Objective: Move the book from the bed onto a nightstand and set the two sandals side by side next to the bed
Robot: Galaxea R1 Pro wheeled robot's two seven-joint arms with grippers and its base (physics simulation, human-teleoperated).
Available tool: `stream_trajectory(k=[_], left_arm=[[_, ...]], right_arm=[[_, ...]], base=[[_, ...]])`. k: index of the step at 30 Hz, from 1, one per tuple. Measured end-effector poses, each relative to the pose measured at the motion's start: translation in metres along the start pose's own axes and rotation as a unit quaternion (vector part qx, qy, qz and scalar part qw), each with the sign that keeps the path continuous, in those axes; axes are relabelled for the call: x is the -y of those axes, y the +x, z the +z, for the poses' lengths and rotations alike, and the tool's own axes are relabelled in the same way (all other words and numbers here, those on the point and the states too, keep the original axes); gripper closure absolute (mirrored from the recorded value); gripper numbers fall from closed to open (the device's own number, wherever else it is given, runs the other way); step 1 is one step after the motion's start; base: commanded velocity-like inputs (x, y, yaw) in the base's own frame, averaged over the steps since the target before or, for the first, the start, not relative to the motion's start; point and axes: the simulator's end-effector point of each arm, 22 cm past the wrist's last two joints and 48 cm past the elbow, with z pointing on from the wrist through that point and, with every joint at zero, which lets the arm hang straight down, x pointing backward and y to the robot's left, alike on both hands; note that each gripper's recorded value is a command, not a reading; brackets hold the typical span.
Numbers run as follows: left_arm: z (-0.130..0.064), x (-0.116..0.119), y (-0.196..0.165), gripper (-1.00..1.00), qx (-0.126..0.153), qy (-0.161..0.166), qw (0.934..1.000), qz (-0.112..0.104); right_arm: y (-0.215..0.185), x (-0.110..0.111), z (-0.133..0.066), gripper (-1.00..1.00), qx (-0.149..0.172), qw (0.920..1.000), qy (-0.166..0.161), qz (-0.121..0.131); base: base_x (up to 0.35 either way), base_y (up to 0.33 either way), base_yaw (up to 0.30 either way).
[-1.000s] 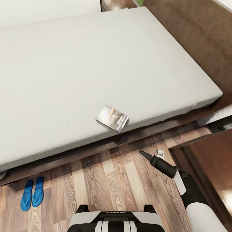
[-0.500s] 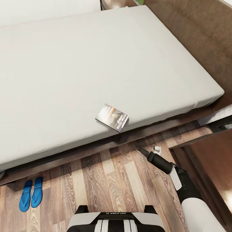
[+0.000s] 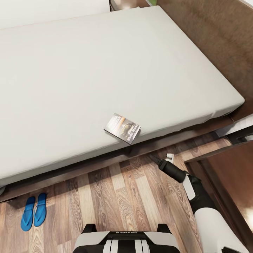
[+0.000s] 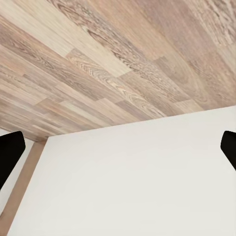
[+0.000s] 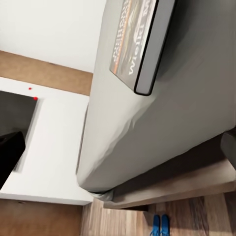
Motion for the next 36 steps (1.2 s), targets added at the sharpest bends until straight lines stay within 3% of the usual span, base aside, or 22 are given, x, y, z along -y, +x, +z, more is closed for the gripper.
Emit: stream_trajectory(k=[16, 36], left_arm=[[0.000, 0.000, 0.000, -1.00, 0.000, 0.000, 1.0000, 0.000], [0.000, 0.000, 0.000, -1.00, 0.000, 0.001, 1.0000, 0.000]], right_arm=[[-0.003, 0.001, 0.003, -1.00, 0.002, 1.0000, 0.001, -0.002], [-0.001, -0.005, 0.023, -1.00, 0.005, 0.9998, -0.012, 0.012]], base=[[0.000, 0.000, 0.000], [0.000, 0.046, 0.000]])
